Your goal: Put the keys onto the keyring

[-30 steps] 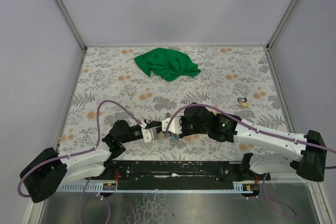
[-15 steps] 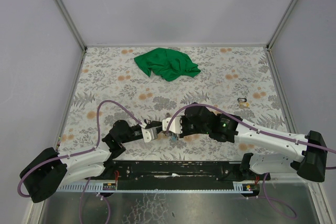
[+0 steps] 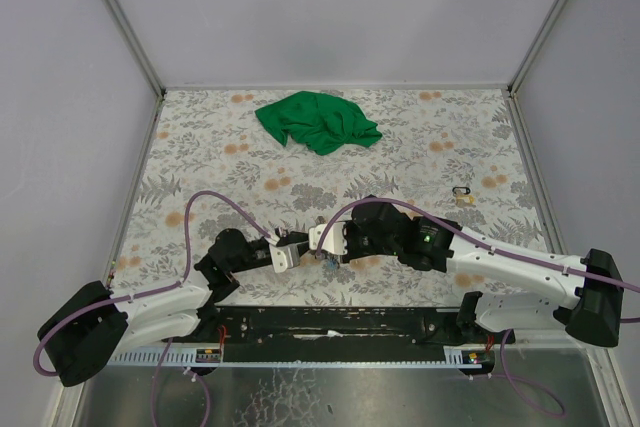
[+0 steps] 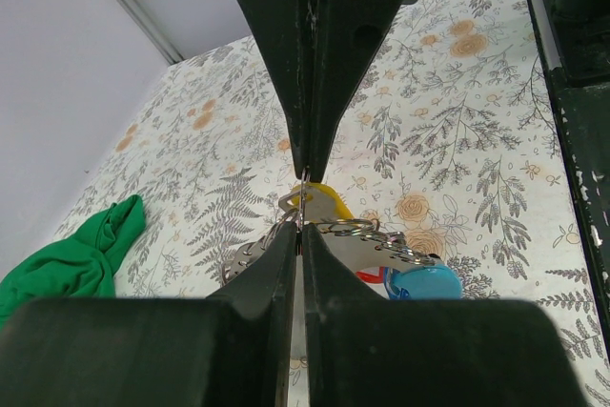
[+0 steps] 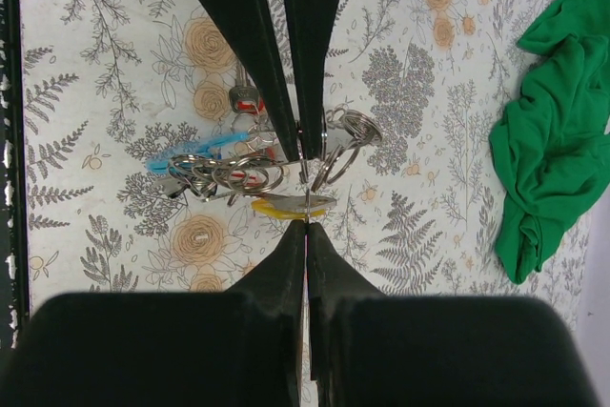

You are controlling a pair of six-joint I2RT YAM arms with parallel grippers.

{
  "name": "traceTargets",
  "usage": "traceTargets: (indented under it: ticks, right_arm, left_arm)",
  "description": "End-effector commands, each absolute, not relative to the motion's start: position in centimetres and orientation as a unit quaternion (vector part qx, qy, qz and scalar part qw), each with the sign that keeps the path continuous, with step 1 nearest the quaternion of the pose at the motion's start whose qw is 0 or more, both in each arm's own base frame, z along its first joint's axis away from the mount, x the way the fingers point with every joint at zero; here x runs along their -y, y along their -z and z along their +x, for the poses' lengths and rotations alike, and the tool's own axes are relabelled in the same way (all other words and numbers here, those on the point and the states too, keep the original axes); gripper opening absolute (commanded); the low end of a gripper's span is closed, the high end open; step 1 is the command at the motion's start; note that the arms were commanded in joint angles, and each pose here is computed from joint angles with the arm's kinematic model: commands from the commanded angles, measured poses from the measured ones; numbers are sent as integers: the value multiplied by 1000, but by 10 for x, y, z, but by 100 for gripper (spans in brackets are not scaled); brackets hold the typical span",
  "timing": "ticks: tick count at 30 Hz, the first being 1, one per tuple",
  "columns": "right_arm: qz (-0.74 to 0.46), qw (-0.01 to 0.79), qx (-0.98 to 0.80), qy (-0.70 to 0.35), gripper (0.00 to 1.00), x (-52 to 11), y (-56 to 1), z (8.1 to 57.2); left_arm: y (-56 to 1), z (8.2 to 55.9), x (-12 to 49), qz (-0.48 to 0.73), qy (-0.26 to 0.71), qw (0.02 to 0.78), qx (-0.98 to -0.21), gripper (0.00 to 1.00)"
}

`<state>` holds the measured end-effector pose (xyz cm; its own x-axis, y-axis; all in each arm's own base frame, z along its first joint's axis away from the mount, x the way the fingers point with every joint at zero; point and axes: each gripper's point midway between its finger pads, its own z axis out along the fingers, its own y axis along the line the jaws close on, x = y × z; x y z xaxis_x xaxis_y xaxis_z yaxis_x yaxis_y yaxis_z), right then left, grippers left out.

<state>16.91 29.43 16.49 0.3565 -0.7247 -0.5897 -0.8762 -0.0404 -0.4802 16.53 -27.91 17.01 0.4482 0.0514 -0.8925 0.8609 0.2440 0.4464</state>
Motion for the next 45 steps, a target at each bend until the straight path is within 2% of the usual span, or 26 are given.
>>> traceTargets:
  ticks: [1, 45]
  right_arm:
    - [-712, 434, -541, -110, 0, -306, -183, 166]
    - [-725, 430, -525, -115, 0, -311, -182, 161]
  left_arm:
    - [-199, 168, 281, 521, 304, 694, -392, 0]
    - [-198, 167, 282, 523, 307, 690, -394, 0]
